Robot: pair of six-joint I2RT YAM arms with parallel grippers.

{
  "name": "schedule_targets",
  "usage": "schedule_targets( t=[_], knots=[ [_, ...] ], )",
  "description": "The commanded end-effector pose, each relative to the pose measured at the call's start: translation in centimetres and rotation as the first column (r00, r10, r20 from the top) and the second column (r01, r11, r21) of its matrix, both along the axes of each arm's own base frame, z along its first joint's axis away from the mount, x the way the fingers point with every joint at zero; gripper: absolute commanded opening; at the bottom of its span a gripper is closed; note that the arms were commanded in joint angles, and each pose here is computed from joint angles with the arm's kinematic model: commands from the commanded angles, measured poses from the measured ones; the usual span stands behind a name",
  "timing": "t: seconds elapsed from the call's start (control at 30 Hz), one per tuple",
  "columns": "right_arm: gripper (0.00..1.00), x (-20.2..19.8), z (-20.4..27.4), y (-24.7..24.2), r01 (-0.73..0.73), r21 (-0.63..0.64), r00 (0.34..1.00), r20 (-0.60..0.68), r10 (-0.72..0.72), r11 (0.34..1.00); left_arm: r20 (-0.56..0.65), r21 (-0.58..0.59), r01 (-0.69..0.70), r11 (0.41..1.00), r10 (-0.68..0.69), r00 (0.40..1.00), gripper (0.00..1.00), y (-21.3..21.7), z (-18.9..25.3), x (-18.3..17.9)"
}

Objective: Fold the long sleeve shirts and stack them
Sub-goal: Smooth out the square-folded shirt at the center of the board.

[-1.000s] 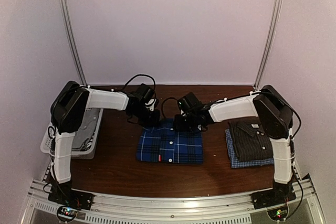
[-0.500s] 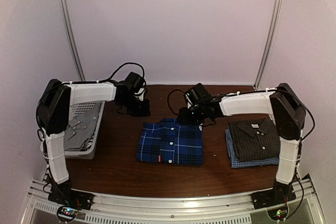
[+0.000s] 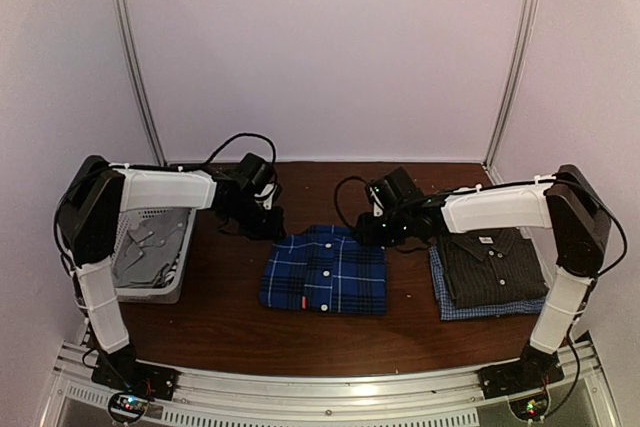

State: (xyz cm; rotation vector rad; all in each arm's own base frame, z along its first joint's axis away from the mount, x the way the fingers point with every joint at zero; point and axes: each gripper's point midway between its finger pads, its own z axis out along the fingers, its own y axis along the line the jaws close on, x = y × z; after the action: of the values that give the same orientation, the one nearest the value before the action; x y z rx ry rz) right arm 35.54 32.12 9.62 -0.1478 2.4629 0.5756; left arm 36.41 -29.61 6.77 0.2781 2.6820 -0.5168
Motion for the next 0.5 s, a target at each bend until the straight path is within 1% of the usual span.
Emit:
schedule_targets(
  t=[0.0, 0.2, 0.37, 0.47],
  knots=[
    [0.40, 0.5, -0.9, -0.1, 0.037, 0.027, 0.999, -0.012, -0.036, 0.999, 0.040, -0.012, 0.004, 1.000, -0.003, 0.999, 0.24, -1.0, -0.7, 2.0],
    [0.37, 1.0, -3.7, -1.8, 0.093, 0.012, 0.994, -0.065, -0.092, 0.996, 0.015, 0.000, 0.005, 1.000, -0.005, 1.000, 0.23, -1.5, -3.0, 3.4],
    [0.36, 1.0, -6.2, -3.8, 0.141, 0.002, 0.983, -0.115, -0.140, 0.990, 0.011, 0.017, -0.016, 1.000, 0.016, 1.000, 0.23, -1.2, -3.9, 3.8],
    [0.36, 0.6, -7.1, -4.6, 0.149, -0.004, 0.977, -0.151, -0.148, 0.989, -0.016, 0.008, -0.027, 1.000, 0.027, 1.000, 0.23, -1.1, -4.3, 3.7]
  ],
)
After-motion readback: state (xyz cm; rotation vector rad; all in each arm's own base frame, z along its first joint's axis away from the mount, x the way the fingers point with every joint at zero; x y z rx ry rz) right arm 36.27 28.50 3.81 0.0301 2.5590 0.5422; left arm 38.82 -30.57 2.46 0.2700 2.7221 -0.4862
